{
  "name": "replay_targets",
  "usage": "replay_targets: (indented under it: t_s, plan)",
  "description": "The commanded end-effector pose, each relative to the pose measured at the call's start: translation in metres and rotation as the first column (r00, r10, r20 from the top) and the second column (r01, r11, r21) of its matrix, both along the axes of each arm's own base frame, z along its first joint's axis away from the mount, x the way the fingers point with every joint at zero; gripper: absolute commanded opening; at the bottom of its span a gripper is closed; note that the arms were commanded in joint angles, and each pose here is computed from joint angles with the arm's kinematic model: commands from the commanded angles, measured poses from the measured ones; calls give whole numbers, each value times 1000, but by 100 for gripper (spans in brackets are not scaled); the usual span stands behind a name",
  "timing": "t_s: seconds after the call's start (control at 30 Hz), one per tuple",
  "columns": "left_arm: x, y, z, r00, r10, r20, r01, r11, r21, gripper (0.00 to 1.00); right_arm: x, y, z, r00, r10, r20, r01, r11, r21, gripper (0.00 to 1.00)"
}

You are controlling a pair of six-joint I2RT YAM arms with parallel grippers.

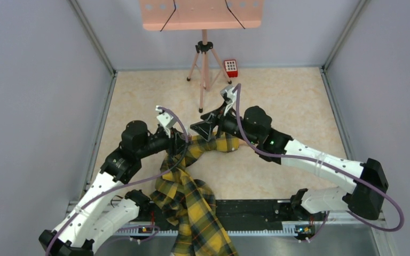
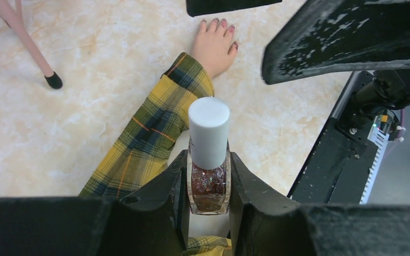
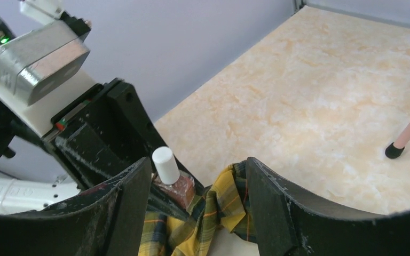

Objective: Paint the nails
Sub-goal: Unscrew the nail polish bottle.

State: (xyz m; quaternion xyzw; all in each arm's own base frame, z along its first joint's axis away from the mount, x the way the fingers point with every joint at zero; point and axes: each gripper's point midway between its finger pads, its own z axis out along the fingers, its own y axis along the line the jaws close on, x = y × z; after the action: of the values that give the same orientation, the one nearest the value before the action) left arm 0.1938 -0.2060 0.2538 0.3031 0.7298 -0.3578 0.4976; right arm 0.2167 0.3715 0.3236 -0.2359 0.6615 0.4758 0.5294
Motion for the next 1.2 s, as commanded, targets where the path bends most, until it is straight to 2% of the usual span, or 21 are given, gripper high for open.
replay_targets:
  t_s: [0.0, 0.2, 0.4, 0.5, 0.77, 0.8, 0.93, 1.17]
  plan:
    - [8, 3, 23, 997, 38, 70, -38, 999, -13, 0, 9, 12, 26, 999, -40, -1, 40, 999, 37, 63]
    - [11, 4, 21, 997, 49, 66, -49, 999, -6, 0, 1, 31, 28, 1000, 0, 9, -1, 1000, 30, 65]
    - [11, 4, 21, 996, 49, 68, -49, 999, -5, 0, -3, 50, 17, 999, 44, -5, -44, 999, -8, 59]
    - [11, 4, 21, 997, 50, 65, -50, 999, -3, 0, -4, 54, 13, 999, 49, -12, -50, 999, -22, 51]
    - [11, 4, 20, 997, 46, 62, -46, 999, -2, 0, -5, 57, 14, 998, 64, -2, -64, 998, -23, 38]
    - [11, 4, 20, 997, 47, 62, -47, 999, -1, 0, -6, 57, 14, 998, 67, 0, -67, 997, -25, 34]
    - [11, 5, 22, 996, 52, 68, -53, 999, 0, 0, -11, 59, 13, 994, 106, 22, -105, 994, -39, 2]
    - [0, -1, 29, 997, -10, 74, 13, 999, -33, 0, -20, 51, 15, 987, 141, 80, -137, 989, -59, 0]
